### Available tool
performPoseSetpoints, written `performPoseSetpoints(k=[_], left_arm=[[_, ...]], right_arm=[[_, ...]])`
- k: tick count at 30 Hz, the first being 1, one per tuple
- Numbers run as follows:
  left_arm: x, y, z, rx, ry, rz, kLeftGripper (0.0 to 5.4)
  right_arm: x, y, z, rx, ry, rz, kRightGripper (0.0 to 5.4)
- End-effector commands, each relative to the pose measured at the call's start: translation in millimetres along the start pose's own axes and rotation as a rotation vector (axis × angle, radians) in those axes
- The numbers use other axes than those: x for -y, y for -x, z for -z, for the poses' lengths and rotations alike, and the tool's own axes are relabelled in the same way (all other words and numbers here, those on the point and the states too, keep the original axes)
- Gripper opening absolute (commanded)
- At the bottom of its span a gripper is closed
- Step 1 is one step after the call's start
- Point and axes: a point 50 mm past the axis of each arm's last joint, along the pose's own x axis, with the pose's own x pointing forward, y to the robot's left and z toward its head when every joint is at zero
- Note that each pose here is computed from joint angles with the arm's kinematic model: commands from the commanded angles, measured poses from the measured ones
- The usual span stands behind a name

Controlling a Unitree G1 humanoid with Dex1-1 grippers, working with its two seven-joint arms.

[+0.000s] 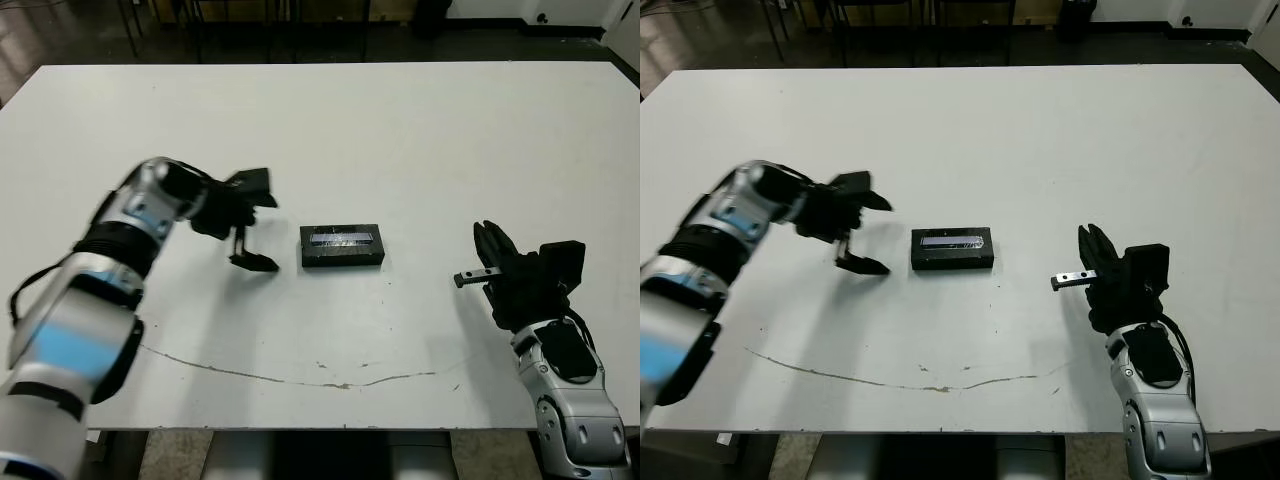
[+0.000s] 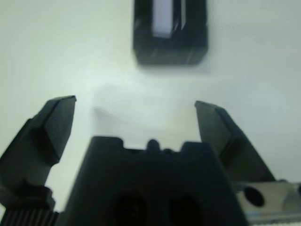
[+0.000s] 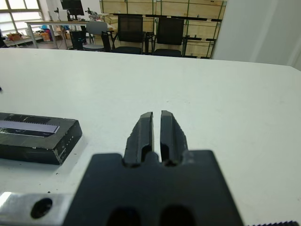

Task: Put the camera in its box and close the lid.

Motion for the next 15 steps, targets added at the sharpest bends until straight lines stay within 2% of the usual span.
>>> performPoseSetpoints(k=[1,5,8,11,15], left_arm=[[0.3,17.4,7.6,0.067,0.053,-0.079,5.38],[0.8,31.6,0.5,0.159,0.075,-0.211,5.38],[6.7,28.7,-5.3,0.242,0.138,-0.358,5.14],[18.8,14.1,-10.3,0.340,0.183,-0.521,4.50],[36.1,-5.3,-18.9,0.455,0.335,-0.693,3.55]], right_arm=[[0.6,0.1,3.6,-0.019,0.002,0.004,0.00],[0.7,-0.3,4.1,-0.020,0.003,0.005,0.00],[-0.1,-0.8,4.6,-0.018,-0.001,0.007,0.00],[-0.9,-1.1,4.7,-0.013,0.009,0.008,0.00],[-1.3,-1.6,5.5,-0.016,-0.004,0.010,0.00]])
